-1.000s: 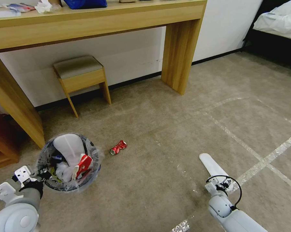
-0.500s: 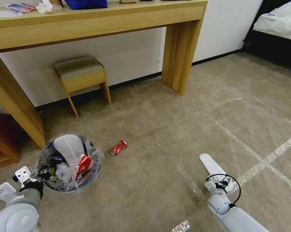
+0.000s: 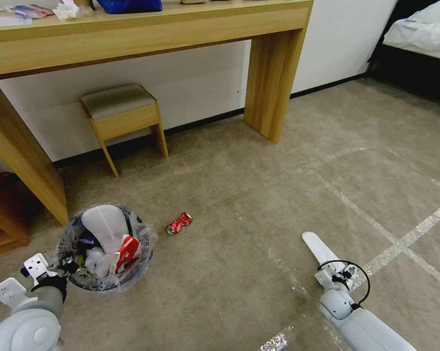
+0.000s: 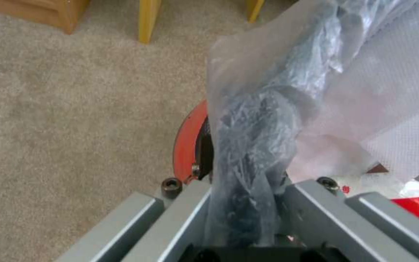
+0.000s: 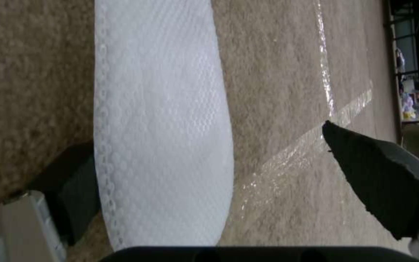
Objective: Pick up the trash bin and place the garbage on the floor into it.
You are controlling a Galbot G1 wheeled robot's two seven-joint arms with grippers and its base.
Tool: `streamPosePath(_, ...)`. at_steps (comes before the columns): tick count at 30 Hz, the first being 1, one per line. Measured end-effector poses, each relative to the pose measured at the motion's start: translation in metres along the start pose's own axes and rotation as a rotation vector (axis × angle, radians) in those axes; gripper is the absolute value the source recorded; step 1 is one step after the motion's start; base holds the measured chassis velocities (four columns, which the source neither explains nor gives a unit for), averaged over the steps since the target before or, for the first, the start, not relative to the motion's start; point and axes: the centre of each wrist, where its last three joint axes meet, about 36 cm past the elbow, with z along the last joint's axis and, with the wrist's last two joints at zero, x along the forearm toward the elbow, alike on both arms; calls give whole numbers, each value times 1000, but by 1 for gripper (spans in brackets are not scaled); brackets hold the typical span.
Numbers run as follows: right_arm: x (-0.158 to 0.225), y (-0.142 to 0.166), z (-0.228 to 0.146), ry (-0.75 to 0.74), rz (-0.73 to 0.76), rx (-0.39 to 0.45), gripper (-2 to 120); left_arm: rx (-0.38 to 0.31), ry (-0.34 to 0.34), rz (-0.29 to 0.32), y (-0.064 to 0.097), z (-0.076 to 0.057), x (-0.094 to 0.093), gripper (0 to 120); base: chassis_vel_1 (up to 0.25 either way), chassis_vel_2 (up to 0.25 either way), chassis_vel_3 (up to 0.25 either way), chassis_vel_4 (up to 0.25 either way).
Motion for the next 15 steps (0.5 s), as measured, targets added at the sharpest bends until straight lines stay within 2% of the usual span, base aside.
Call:
streamPosePath(4,0,-2,0,-4,3,-5,92,3,-1,1,-1,1,1,0,0,0,0,0)
streamPosePath(6,1,-3,1,-11,4,-10,79,6,-3,5,-3,1,2,0,0,0,0,0)
streamPosePath(7,1,-3,1,-11,4,-10,79,6,-3,5,-3,1,2,0,0,0,0,0)
streamPosePath(9,1,-5,3,-13,6,-14,69,7,-4,7,-3,2,2,0,0,0,0,0)
streamPosePath(11,1,-5,4,-14,7,-15,66,8,-4,7,-4,2,2,0,0,0,0,0)
streamPosePath(13,1,-5,7,-18,7,-19,53,8,-4,8,-4,2,3,0,0,0,0,0)
streamPosePath(15,2,-4,8,-19,8,-20,49,8,-4,7,-4,2,4,0,0,0,0,0)
